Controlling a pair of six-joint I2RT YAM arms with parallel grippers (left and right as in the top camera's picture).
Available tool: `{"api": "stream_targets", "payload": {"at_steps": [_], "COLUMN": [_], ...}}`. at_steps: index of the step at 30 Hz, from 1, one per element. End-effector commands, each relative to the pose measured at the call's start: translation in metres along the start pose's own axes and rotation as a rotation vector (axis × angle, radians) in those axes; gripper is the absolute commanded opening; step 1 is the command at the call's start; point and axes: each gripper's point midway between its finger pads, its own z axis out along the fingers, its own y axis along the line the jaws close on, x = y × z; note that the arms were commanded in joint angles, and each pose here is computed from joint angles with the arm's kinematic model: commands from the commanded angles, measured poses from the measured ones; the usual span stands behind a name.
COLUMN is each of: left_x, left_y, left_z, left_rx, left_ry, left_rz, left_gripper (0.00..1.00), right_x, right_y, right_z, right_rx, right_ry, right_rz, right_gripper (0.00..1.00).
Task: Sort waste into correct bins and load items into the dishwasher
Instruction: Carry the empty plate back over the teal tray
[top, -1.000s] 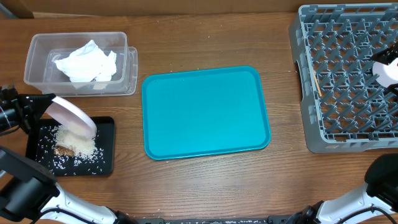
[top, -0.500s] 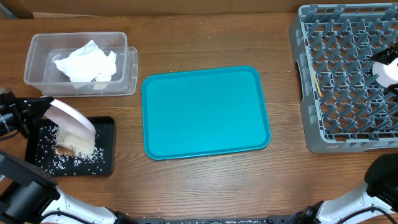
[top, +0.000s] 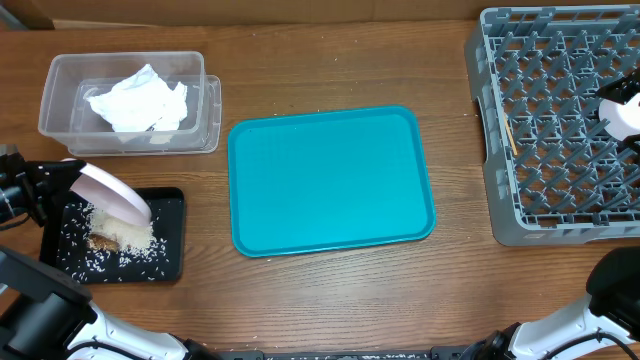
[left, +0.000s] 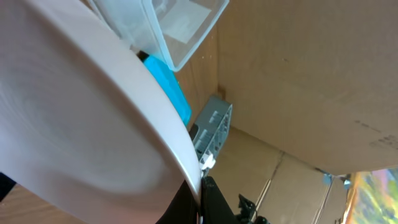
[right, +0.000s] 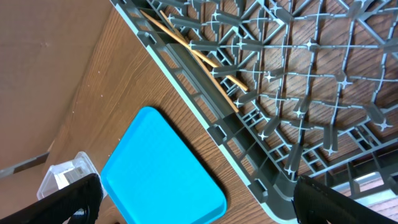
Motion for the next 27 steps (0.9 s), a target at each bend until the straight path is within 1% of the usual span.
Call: {"api": "stream_targets", "payload": {"at_steps": [1, 3, 5, 7, 9, 11, 12, 15, 17, 21, 22, 24, 27], "left_x": [0.008, 0.007, 0.012, 0.018, 0.014, 0.021, 0.021, 0.029, 0.041, 0.079, 0.103, 0.133, 0.181], "left_y": [-0.012, -0.010, -0.007, -0.012, -0.013, -0.014, -0.017, -0.026, -0.036, -0.064, -0.077, -0.089, -0.103], "left_z": [-0.006, -0.006, -0.004, -0.005, -0.007, -0.006, -0.006, -0.004, -0.001, 0.012, 0.024, 0.039, 0.067], "left_rx": [0.045, 0.036, 0.018, 0.017, 0.012, 0.017, 0.035, 0.036, 0.030, 0.014, 0.007, -0.001, -0.013], "left_ry": [-0.011, -0.015, -0.004, -0.013, -0.036, -0.016, -0.015, -0.012, -0.006, 0.026, 0.065, 0.125, 0.241], "left_rz": [0.013, 0.034, 0.002, 0.050, 0.089, 0.037, 0.042, 0.092, 0.139, 0.270, 0.341, 0.409, 0.559], "left_gripper": [0.04, 0.04, 0.04, 0.04, 0.04, 0.04, 0.04, 0.04, 0.04, 0.04, 0.04, 0.04, 0.04], "right_x": [-0.001, -0.001, -0.001, -0.001, -0.001, -0.001, -0.001, -0.001, -0.001, -0.001, -0.001, -0.001, -0.001], "right_y": [0.004, 0.004, 0.004, 0.004, 0.004, 0.004, 0.004, 0.004, 0.004, 0.004, 0.004, 0.004, 0.004], "right_z": [-0.003, -0.003, -0.003, -0.003, -0.003, -0.003, -0.003, -0.003, -0.003, -0.003, -0.003, -0.003, -0.003], "right_rx": [-0.007, -0.007, -0.007, -0.007, -0.007, -0.007, -0.007, -0.007, -0.007, -0.007, -0.007, -0.007, -0.007], "right_ry": [-0.013, -0.013, -0.013, -0.013, -0.013, -0.013, -0.013, -0.013, -0.013, -0.013, -0.013, -0.013, -0.013], "right_rz": [-0.008, -0.008, -0.008, -0.008, -0.008, -0.008, -0.008, -0.008, -0.008, -0.008, -0.008, -0.008, -0.008], "right_gripper": [1.00, 1.00, 1.00, 1.00, 1.00, 1.00, 1.00, 1.00, 1.00, 1.00, 1.00, 1.00, 1.00]}}
